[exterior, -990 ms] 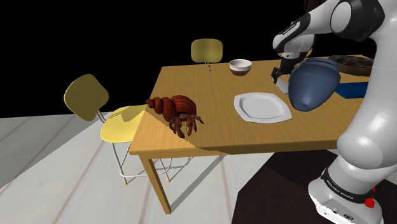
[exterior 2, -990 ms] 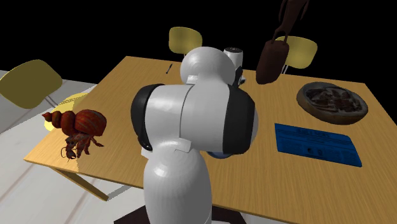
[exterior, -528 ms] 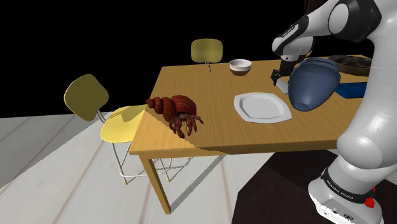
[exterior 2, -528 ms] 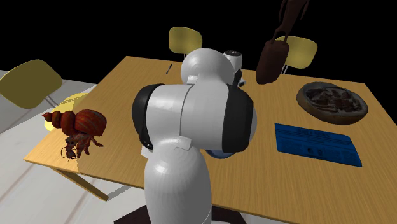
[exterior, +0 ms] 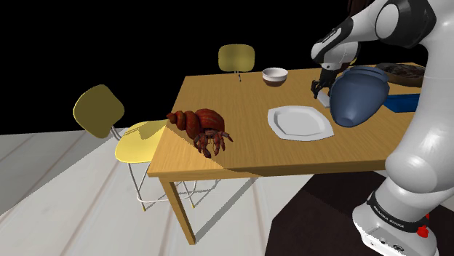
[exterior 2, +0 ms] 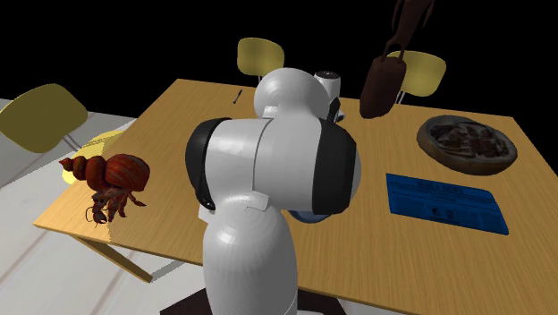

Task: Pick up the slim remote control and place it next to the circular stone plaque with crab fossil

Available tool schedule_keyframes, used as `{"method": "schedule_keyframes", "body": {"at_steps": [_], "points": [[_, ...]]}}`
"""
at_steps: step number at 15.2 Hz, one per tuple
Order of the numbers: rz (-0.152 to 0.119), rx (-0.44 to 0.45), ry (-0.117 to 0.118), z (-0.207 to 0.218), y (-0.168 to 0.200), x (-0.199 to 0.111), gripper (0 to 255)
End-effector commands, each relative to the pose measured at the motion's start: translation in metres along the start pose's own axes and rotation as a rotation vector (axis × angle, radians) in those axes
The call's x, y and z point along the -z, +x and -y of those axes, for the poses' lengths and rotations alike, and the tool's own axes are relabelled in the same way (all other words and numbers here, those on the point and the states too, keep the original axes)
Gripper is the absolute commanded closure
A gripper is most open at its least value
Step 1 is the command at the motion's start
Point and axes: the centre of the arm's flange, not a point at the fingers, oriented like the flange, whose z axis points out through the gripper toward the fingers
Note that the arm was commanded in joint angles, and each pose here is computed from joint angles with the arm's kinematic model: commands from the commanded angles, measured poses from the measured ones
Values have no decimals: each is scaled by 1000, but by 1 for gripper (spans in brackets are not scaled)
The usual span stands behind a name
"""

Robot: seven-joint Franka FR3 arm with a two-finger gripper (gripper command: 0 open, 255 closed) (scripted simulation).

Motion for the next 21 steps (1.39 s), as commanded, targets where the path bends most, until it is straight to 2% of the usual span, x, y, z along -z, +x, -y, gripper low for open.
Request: {"method": "schedule_keyframes", "body": {"at_steps": [1,5,21], "points": [[0,0,0,0,0,0,255],[0,0,0,0,0,0,255],[0,0,0,-1,-1,84,255]]}}
